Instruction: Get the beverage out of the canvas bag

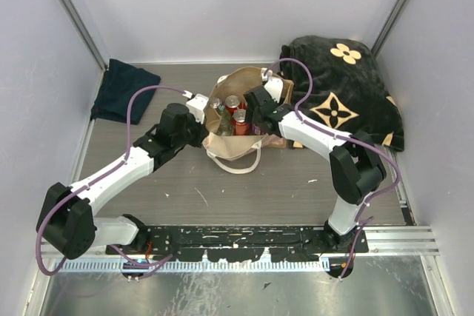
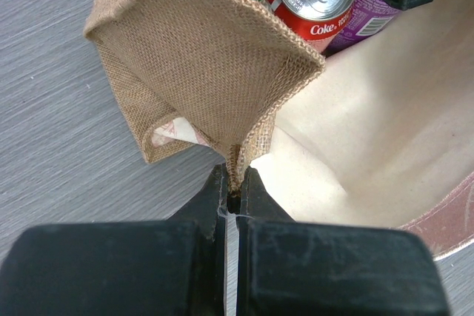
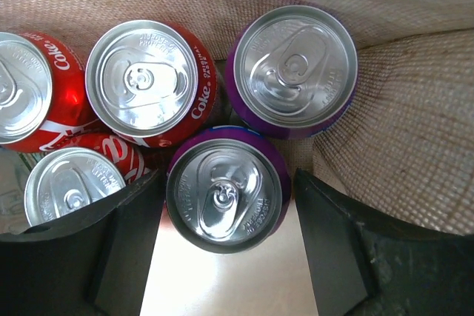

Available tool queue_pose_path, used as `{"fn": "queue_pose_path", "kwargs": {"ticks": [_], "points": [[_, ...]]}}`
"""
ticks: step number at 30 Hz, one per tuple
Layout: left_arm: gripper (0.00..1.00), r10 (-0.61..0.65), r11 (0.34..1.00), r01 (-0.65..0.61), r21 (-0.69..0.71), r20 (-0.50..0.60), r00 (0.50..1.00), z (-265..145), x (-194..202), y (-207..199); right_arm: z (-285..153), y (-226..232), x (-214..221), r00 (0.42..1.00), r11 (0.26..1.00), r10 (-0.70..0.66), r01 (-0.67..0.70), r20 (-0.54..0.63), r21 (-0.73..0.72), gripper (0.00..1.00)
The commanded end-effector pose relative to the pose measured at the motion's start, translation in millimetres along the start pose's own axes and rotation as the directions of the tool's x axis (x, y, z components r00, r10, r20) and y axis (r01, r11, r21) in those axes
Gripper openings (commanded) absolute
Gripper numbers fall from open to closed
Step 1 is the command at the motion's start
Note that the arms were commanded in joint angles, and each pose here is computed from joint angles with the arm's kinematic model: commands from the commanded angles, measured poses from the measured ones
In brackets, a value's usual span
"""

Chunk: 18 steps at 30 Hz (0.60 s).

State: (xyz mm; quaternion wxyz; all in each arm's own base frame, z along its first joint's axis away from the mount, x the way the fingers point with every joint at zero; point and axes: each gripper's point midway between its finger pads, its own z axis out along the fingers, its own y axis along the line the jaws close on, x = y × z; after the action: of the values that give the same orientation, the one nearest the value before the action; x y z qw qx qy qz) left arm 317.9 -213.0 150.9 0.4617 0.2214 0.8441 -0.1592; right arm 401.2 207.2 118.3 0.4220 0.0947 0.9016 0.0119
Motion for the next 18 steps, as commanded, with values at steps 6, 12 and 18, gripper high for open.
{"fn": "queue_pose_path", "kwargs": {"ticks": [6, 12, 18], "points": [[0.0, 0.041, 0.998, -0.051, -0.049, -0.172, 0.984, -0.3, 42.0, 14.0, 22.7, -14.7, 42.2, 0.985, 0.994, -0.07, 0.083, -0.157, 0.073, 0.77], [0.0, 0.041, 0.998, -0.049, -0.046, -0.163, 0.986, 2.3, 40.3, 13.3, 25.6, -19.9, 52.0, 0.98, 0.991, -0.081, 0.098, -0.181, 0.089, 0.44], [0.0, 0.044, 0.998, -0.05, -0.035, -0.162, 0.986, 5.4, 40.9, 11.9, 11.7, -21.1, 19.6, 0.994, 0.992, -0.069, 0.078, -0.09, 0.099, 0.01]]}}
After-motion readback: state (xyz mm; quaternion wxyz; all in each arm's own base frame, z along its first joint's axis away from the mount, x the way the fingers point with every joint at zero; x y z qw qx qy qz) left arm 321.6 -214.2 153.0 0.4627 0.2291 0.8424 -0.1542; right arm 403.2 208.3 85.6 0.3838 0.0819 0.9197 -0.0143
